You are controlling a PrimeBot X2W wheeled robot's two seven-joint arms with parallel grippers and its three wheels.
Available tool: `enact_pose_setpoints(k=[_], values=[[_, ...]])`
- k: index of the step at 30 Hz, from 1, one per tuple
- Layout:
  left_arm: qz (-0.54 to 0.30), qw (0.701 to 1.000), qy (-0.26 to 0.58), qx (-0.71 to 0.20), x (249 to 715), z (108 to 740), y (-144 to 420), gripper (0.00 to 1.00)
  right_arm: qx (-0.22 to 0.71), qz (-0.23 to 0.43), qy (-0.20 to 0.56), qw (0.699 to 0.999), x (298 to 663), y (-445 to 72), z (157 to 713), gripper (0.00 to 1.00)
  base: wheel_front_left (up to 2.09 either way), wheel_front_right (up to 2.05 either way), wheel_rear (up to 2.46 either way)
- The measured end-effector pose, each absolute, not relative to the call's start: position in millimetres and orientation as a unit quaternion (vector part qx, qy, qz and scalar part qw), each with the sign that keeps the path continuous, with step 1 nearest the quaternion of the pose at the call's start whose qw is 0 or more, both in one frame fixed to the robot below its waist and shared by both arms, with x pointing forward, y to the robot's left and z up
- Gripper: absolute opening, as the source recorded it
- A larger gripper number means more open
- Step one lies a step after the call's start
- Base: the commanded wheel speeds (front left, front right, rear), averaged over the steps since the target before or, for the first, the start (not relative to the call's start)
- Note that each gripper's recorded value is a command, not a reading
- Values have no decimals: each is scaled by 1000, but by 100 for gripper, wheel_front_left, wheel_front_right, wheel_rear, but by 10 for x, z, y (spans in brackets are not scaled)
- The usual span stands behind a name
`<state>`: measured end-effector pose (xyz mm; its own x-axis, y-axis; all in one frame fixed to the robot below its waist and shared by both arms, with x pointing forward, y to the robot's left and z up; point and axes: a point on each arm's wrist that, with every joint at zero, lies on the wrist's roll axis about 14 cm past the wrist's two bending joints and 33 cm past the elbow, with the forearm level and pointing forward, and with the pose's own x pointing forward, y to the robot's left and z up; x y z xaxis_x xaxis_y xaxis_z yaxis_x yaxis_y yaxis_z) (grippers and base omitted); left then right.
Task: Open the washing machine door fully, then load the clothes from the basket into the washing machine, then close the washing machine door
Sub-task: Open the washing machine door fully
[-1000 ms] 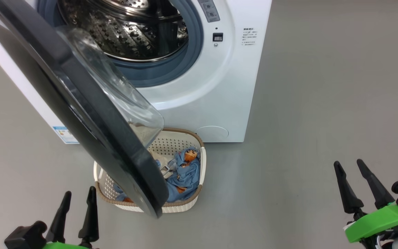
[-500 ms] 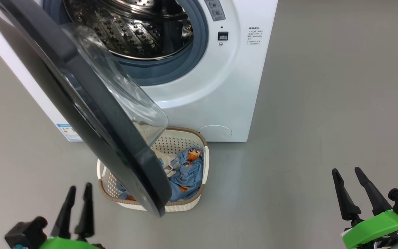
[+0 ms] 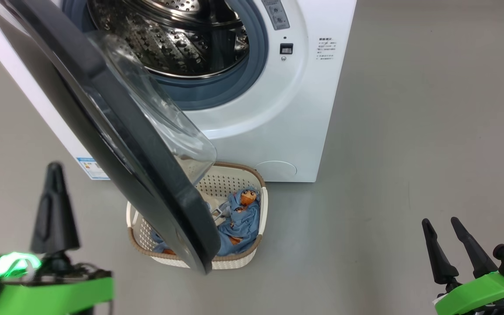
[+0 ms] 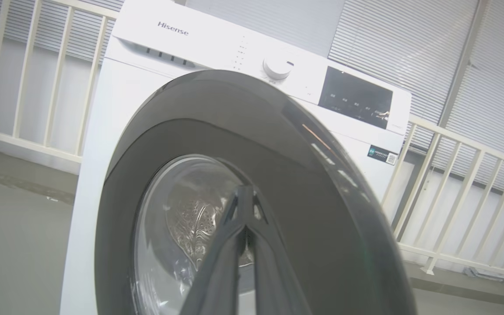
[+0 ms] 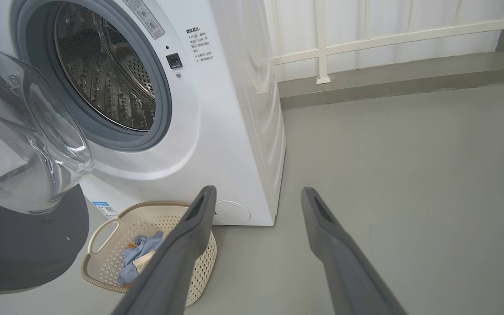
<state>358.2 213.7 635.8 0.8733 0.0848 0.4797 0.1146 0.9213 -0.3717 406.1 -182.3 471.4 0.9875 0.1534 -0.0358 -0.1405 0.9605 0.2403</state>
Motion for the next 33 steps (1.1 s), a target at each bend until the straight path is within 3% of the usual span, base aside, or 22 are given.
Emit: enact_pose_setpoints(k=[7,14,21,33], values=[[-109,929,-296,-196,3454,6757,1505,0,120,76,27,990,4080,-1813,4710,100,0,0,0],[-222,922,-205,-242,3426,6369,649,0,119,78,33,989,4093,-1789,4663,100,0,0,0],[-222,929,-107,-278,3581,5810,503,0,120,80,40,989,4076,-1762,4614,100,0,0,0],[-192,935,-80,-286,3784,5604,642,0,121,80,45,988,4098,-1756,4576,100,0,0,0]])
